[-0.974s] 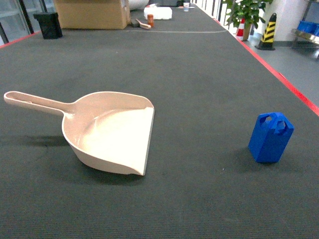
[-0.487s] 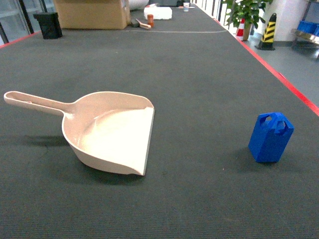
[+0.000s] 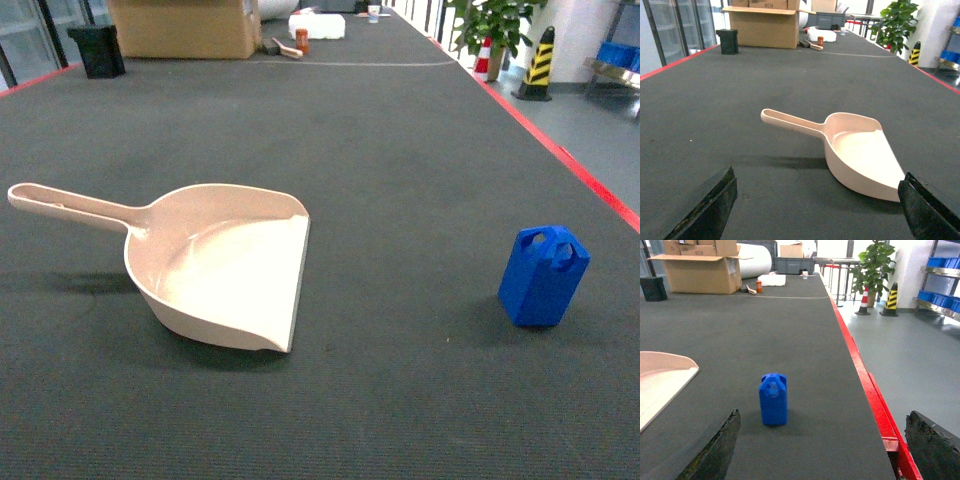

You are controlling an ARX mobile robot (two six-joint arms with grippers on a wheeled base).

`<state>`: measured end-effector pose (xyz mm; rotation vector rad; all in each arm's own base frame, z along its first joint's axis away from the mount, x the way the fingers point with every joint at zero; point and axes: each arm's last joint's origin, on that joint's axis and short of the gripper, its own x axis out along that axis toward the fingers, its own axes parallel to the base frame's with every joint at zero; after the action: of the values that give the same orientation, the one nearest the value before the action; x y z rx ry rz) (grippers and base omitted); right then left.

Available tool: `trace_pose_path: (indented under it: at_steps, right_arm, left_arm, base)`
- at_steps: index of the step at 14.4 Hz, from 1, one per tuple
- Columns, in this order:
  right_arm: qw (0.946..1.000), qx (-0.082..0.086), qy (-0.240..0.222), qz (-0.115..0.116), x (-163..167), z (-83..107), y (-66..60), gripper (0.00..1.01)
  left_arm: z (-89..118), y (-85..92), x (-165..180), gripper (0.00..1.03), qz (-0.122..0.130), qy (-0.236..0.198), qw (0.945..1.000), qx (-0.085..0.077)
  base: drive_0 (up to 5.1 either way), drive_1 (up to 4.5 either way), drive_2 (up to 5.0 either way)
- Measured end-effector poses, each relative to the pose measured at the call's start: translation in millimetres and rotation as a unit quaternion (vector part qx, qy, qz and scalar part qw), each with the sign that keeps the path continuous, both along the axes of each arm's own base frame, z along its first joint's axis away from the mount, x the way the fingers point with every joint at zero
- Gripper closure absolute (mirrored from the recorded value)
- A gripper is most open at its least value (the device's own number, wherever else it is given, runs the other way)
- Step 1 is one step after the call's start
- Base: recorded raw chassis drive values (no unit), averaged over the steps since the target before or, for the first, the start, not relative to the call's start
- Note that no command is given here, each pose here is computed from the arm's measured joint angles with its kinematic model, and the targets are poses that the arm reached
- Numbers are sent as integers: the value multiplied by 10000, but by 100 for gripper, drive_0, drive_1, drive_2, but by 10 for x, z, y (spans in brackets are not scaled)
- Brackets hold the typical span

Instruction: Place part in tray to right shelf

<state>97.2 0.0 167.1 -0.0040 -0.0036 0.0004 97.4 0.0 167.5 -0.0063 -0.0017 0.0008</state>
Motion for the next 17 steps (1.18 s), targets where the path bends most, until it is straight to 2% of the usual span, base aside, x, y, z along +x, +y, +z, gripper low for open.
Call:
trace_pose_path:
  at_steps: [13, 14, 15, 16, 17]
  right_arm:
    - [10000, 0, 0, 0, 0, 0, 0, 3]
    - [10000, 0, 0, 0, 0, 0, 0, 3]
    - [10000, 0, 2, -2, 0, 0, 0, 3]
    - [10000, 0, -2, -2, 0, 0, 0, 3]
    - [10000, 0, 6, 0, 0, -1, 0, 3]
  left_arm:
    - [0, 0, 0, 5, 0, 0, 10000, 0]
    - [-19, -3, 1, 5, 71, 190, 9998, -37]
    - [-33, -5, 32, 5, 446, 1035, 9934, -230]
    - [-52, 2, 117, 5, 505, 1220, 9900, -497]
    - [-24, 6, 223, 5, 372, 1194, 9883, -873]
  base:
    - [0, 0, 0]
    - [0, 0, 0]
    - [0, 0, 0]
    - [0, 0, 0]
    - [0, 0, 0]
